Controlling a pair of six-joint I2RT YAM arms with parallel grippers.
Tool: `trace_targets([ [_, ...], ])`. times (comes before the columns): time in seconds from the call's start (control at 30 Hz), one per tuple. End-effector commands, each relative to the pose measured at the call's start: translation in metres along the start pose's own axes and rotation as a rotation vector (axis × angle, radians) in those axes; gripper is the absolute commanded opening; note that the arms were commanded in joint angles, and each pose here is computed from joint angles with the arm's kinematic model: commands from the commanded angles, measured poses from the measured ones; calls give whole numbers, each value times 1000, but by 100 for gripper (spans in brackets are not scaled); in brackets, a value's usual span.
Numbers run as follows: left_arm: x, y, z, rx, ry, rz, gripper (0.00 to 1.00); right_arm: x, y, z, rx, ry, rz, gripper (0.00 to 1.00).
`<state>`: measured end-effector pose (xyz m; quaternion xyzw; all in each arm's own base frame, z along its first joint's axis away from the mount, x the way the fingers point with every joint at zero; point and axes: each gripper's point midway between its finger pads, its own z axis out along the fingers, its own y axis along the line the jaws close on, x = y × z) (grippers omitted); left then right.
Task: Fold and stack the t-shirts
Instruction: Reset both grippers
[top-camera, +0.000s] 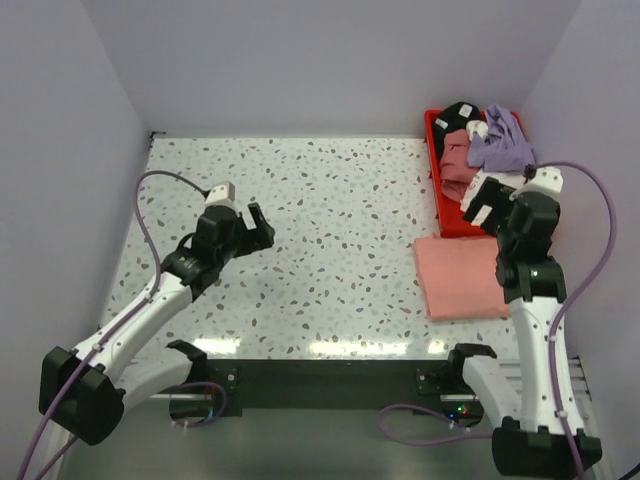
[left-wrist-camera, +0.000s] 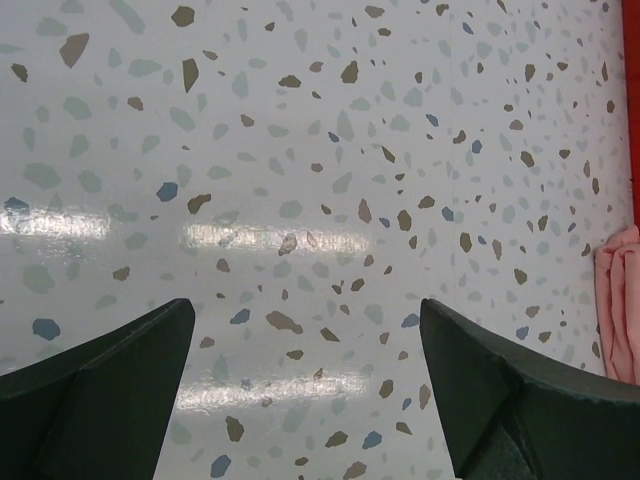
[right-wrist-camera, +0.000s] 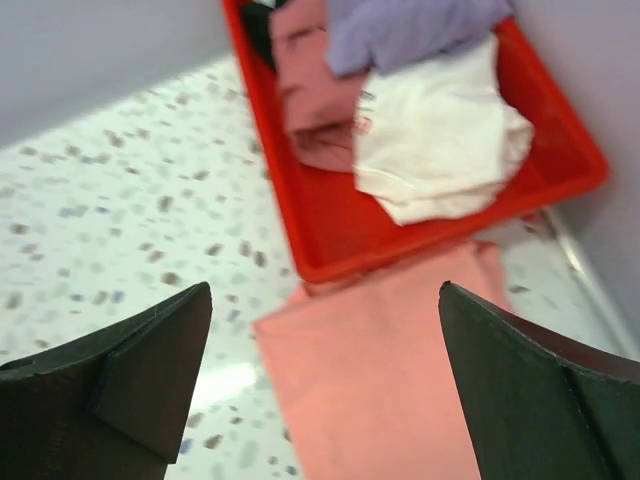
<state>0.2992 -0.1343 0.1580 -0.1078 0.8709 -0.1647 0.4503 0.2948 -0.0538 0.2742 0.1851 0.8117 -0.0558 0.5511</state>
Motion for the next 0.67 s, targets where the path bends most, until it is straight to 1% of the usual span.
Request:
trace_targets([
  [0.0, -44, 3, -22, -51, -148, -57, 100, -20, 57, -4, -303, -132, 213, 99],
  [0.03, -46, 8, -28, -68, -162, -65, 100, -17, 69, -10, -380, -111, 199, 99],
  [0.07, -47, 12, -33, -89, -169, -73, 100, -14, 74, -12, -403, -91, 197, 99],
  [0.1, -54, 18, -38, -127, -193, -85, 100, -7, 76, -13, -415, -52, 192, 99],
  [0.13, -52, 24, -46, -151, -191, -95, 100, -3, 79, -12, -428, -28, 197, 99],
  [0.23, -55, 39, -63, -221, -221, -145, 100, 12, 84, -6, -448, 18, 233, 99],
  [0.3, -59, 45, -71, -244, -248, -170, 100, 19, 94, -6, -510, 40, 251, 99],
  [0.33, -58, 49, -76, -261, -249, -184, 100, 27, 95, -4, -515, 58, 258, 99],
  [0.4, -60, 58, -85, -304, -266, -211, 100, 30, 99, -6, -548, 58, 248, 99],
  [0.5, -60, 68, -96, -352, -284, -241, 100, 38, 96, -5, -540, 62, 225, 99],
  [0.63, -61, 69, -104, -342, -296, -261, 100, 41, 93, -4, -521, 73, 215, 99],
])
